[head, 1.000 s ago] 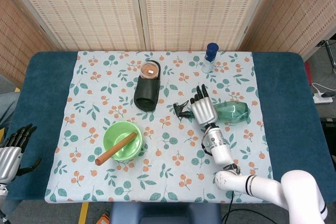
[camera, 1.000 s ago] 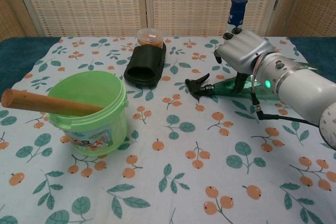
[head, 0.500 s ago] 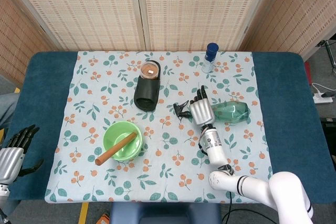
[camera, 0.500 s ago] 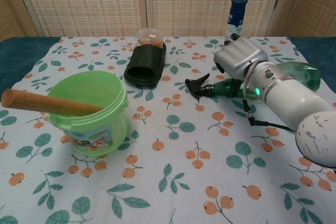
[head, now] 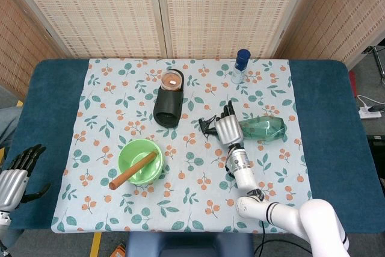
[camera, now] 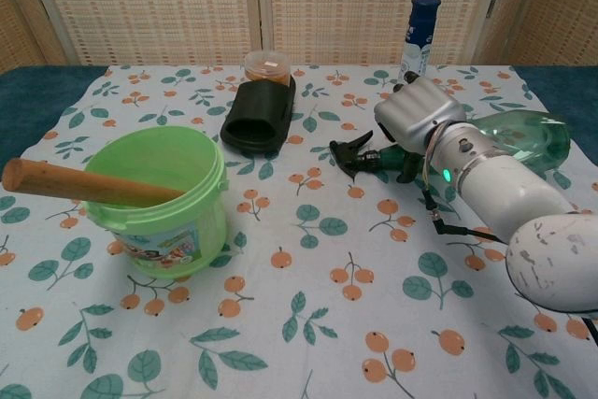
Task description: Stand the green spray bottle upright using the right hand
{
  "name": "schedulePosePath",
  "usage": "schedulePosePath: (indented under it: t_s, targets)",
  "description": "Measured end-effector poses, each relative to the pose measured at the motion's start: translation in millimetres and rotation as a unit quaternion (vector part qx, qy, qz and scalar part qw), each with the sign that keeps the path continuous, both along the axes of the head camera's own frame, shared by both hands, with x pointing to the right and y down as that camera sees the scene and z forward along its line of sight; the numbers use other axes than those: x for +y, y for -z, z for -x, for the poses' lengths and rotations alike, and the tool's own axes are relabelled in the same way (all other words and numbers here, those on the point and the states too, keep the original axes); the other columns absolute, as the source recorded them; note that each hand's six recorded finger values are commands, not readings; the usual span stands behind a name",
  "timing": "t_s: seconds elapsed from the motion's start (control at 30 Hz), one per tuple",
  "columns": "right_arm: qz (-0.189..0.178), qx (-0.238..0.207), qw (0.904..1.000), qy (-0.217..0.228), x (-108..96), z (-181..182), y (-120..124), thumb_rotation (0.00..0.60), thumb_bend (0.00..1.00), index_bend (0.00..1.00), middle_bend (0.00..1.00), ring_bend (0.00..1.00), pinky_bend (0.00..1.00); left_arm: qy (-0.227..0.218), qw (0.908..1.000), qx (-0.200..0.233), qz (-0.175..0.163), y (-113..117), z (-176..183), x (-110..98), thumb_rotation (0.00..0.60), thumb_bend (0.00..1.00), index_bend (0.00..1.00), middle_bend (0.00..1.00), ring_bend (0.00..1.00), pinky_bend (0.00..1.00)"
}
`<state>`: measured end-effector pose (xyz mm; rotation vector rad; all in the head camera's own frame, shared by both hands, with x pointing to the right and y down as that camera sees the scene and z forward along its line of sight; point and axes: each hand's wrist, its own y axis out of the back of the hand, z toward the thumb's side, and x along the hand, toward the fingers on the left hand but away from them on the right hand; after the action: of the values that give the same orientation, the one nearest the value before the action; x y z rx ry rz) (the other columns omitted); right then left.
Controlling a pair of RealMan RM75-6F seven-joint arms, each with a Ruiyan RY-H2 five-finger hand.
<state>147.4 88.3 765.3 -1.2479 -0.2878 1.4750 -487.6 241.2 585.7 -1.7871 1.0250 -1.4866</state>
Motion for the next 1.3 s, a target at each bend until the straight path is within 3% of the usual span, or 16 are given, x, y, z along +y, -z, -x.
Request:
schedulePosePath:
  t_s: [0.2,0.4,0.93,1.3]
  targets:
    - [-0.006,-0.005,1.0,-0.002,-2.1,4.1,-3.3,0.6,0.0,0.46,0.38,0.15,0.08,-0.005,0.9999,0.011,0.006,0.1,-1.6,2.2,0.6,0.25,0.05,0.0,0.0,0.11]
    - [-0.016,-0.013,0.9998,-0.002,-4.9,9.4,-5.3,0.6,0.0,0.53,0.43,0.19,0.1,-0.001,0.9999,0.012,0.01,-1.4,1.6,2.5,0.6,0.25,0.05,0.0,0.0,0.11]
    - [-0.034,-0.005,0.9993,0.013,-4.2,12.2,-10.9,0.6,0.12,0.66,0.51,0.28,0.14,0.004,0.9996,0.021,0.018,-2.3,3.8,5.0,0.6,0.25,0.05,0.0,0.0,0.11]
    - [-0.062,-0.045,0.9969,0.018,-10.5,20.9,7.8,0.6,0.14,0.67,0.52,0.29,0.14,0.01,0.9995,0.019,0.023,-4.6,7.4,5.8,0.6,0.25,0.05,0.0,0.0,0.11]
